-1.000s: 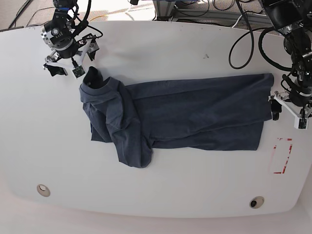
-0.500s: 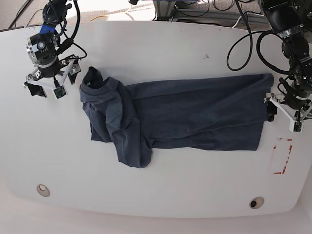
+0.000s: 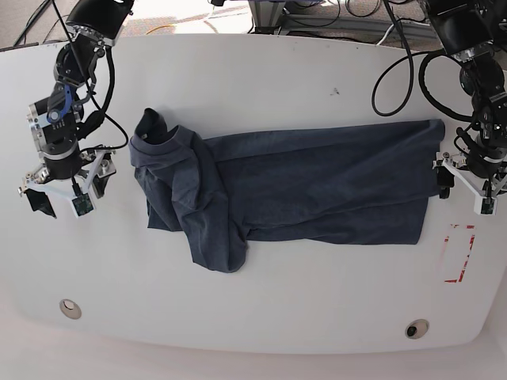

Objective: Layout the t-shirt on the table in an organized manner, then fold the t-shirt properly
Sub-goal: 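Raise the right gripper away from the shirt's bunched end, then lower the right gripper onto the bunched shirt end and grasp it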

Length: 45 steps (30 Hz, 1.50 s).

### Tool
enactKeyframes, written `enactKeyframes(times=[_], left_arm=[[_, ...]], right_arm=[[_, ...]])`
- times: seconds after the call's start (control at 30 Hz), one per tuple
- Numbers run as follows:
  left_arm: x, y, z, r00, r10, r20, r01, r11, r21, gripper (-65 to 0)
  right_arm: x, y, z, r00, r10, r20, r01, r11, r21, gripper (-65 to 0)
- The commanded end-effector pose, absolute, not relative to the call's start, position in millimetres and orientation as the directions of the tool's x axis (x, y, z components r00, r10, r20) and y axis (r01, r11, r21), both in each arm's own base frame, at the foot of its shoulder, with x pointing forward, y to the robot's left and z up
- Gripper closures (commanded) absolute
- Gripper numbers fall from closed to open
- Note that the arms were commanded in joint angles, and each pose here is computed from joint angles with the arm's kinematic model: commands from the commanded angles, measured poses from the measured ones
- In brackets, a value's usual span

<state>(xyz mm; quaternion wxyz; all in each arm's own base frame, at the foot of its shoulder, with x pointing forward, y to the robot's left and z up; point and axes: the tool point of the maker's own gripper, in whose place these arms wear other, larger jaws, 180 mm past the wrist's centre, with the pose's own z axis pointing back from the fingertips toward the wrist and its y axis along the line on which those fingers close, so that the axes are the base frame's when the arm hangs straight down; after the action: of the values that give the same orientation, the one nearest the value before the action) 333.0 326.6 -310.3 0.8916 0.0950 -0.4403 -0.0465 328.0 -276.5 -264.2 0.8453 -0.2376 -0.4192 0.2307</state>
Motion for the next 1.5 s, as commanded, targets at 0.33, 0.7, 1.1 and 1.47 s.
enactKeyframes(times=[0.33,0.7,1.1,1.47], left_arm=[[341.1,330.0,-291.8,0.561,-0.184,0.807,-0.006,0.974,0.226,-52.8],[339.5,329.7,-292.9,0.564,-0.186,0.805,-0.004,0.974,0.228,-52.8],[339.1,329.7,-293.4,0.565,-0.186,0.804,-0.004,0.974,0.228,-52.8],[339.8,330.0,-293.4,0.565,-0.184,0.804,-0.005,0.974,0.226,-52.8]], right_arm=[[365.4,-159.7,-264.3,0.387,0.532,0.753,-0.312,0.844,-0.435,-55.5],[383.2,-119.3,-289.6,0.42,0.462,0.781,-0.378,0.872,-0.312,-55.5],[403.5,-109.8,-331.2,0.51,0.438,0.74,-0.434,0.874,-0.217,-55.3],[404.8,-118.4,-357.5,0.544,0.44,0.714,-0.455,0.87,-0.189,-52.6]])
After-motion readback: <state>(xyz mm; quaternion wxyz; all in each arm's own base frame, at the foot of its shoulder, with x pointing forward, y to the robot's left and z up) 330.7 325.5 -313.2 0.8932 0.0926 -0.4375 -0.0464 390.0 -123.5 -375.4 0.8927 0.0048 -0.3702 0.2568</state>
